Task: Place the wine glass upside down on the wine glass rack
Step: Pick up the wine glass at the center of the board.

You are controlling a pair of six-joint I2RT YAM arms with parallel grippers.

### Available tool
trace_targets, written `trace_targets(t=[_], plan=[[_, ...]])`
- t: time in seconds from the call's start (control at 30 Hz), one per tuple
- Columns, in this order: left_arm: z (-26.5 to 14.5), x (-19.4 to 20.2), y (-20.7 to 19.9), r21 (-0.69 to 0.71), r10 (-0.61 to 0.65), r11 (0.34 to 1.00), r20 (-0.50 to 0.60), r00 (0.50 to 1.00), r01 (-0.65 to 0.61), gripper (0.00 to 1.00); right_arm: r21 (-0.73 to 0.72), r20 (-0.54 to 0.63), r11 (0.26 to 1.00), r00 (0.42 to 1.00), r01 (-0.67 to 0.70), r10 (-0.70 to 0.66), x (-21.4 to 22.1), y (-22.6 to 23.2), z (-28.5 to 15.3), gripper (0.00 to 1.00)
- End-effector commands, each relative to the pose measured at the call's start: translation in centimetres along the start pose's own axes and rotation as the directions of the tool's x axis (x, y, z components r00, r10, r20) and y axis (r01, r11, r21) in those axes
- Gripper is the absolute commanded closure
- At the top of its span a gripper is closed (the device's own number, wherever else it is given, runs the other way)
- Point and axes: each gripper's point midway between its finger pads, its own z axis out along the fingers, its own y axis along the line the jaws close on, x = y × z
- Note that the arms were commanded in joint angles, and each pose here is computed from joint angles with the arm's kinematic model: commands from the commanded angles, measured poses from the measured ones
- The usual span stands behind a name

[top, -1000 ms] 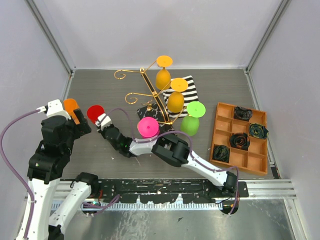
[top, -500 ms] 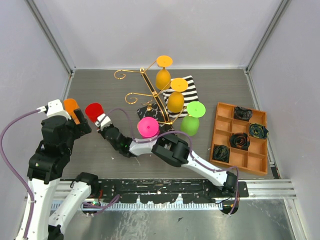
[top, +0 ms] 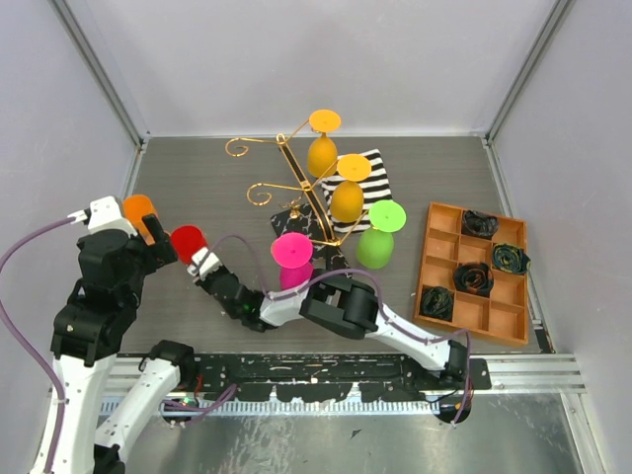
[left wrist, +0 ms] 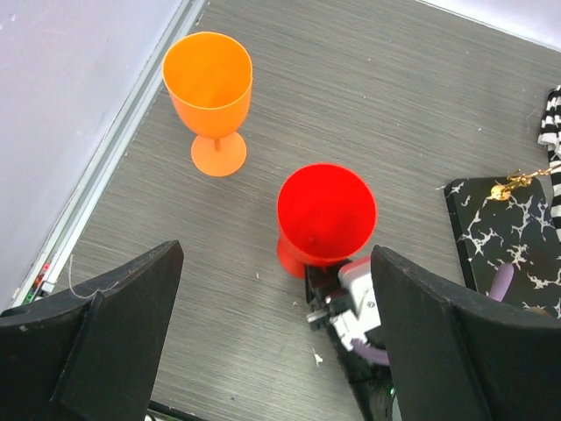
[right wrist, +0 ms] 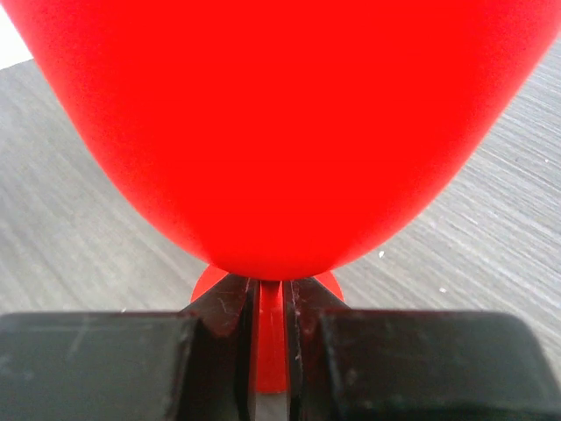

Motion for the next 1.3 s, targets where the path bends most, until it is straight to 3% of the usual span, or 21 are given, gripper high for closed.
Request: trace_targets(t=[0.0,0.47,0.8,1.27], plan=[[-1.5,-1.9,0.3,0.015,-0.042,0.999,0.062,0.997,0.041,0.05,0.03,0.097,0.999,0.995,-0.036,0.033,-6.1,0.3,-1.8,0.99],[-3.2,-2.1,1.9,-0.034,-0.084,0.996,0.072,0.994,0.086,0.06,0.03,0.1,0.999,0.994,-0.044,0.041,-9.2,1.1,-7.9,0.99],[-5.3,-3.5,3.1,-0.054,-0.094,0.994,0.095,0.991,0.099,0.05,-0.043,0.069,0.993,0.991,-0.108,0.111,-13.1,2.4,-14.6,0.99],[-10.6,-5.6,5.3,-0.019,-0.15,0.988,0.166,0.975,0.155,0.06,-0.129,0.134,0.984,0.981,-0.122,0.139,-23.5,2.8,-22.9,0.99]])
